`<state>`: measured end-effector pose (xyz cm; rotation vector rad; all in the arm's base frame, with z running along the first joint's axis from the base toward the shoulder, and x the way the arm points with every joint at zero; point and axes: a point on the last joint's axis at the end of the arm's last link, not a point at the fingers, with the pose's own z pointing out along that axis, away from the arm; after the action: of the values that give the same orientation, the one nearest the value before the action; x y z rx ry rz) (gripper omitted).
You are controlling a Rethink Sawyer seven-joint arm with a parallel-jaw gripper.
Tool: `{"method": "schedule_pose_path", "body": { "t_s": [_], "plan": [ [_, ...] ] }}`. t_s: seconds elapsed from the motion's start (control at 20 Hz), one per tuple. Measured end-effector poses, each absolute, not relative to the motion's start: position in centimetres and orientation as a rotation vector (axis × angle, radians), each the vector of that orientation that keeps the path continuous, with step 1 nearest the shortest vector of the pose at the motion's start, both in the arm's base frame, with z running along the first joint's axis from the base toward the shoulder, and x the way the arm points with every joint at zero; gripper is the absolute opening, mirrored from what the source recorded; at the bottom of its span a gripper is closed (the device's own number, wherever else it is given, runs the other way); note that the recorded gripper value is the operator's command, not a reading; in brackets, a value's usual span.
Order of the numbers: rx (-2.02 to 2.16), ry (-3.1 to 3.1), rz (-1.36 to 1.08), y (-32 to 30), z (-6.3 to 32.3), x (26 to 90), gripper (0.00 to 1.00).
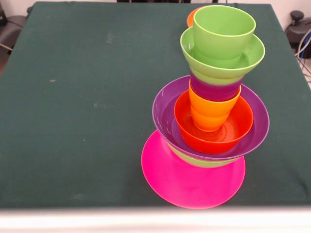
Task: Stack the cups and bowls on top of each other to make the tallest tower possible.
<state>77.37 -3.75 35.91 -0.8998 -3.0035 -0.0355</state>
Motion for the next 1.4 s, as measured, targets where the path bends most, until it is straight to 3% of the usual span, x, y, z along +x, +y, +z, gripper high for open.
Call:
{"method": "schedule_pose_path", "body": {
  "t_s": [0.55, 1.4],
  "plan": [
    [-0.881, -3.028, -0.051, -0.4, 40.1, 81.9, 0.0],
    [-0.891, -3.065, -0.092, 2.5, 40.0, 85.6, 0.0]
  ]
}}
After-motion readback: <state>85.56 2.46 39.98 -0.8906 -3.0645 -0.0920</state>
